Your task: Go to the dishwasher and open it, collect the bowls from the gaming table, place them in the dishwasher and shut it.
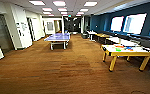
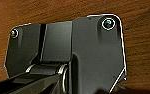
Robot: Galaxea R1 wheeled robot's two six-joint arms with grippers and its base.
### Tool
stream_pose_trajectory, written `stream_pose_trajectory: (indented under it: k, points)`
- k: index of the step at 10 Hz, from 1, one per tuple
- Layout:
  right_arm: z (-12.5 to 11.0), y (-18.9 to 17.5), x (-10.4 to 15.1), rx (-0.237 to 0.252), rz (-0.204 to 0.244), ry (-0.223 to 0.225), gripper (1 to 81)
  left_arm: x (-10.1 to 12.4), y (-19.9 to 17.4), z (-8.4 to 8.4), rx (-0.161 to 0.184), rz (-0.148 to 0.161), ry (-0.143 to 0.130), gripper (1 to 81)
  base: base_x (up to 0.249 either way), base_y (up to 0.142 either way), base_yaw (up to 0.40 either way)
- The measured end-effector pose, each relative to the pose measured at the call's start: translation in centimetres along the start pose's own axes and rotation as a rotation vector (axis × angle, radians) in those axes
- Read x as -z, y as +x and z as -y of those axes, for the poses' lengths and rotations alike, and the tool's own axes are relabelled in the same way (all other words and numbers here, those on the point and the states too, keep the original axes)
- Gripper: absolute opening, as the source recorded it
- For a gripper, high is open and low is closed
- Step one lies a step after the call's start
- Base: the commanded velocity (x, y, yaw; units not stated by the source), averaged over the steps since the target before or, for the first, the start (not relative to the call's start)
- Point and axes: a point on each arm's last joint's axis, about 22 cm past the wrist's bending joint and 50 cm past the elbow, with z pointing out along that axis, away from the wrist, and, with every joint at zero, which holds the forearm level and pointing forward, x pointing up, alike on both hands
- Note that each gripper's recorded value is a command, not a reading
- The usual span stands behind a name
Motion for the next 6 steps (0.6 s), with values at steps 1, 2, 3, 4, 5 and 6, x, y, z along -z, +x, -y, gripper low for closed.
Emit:
stream_pose_trajectory:
  k: [1,2,3,4,5,6]
  points:
    - [0.03,-0.02,-0.01,0.0,0.0,0.0,81.1,0.01,-0.03,0.04,0.0,0.0,0.0,81.1,0.224,0.0,0.0]
    - [0.05,-0.02,-0.01,0.0,0.0,0.001,81.1,0.02,-0.03,0.08,0.0,0.0,0.001,81.1,0.225,0.0,0.0]
    - [0.0,-0.1,0.0,0.0,0.001,0.0,81.1,-0.01,-0.05,-0.03,0.0,0.001,0.0,81.1,0.224,0.0,0.0]
    - [-0.01,0.0,0.0,0.0,0.0,0.0,81.1,-0.02,0.01,-0.07,0.0,-0.001,-0.001,81.1,0.224,0.0,0.0]
    - [0.0,0.17,0.0,0.001,-0.002,0.0,81.1,-0.04,-0.06,-0.17,0.0,0.001,-0.002,81.1,0.224,0.0,0.0]
    - [0.0,0.15,0.0,0.001,-0.001,0.0,81.1,-0.02,-0.04,-0.08,0.0,0.0,-0.001,81.1,0.224,0.0,0.0]
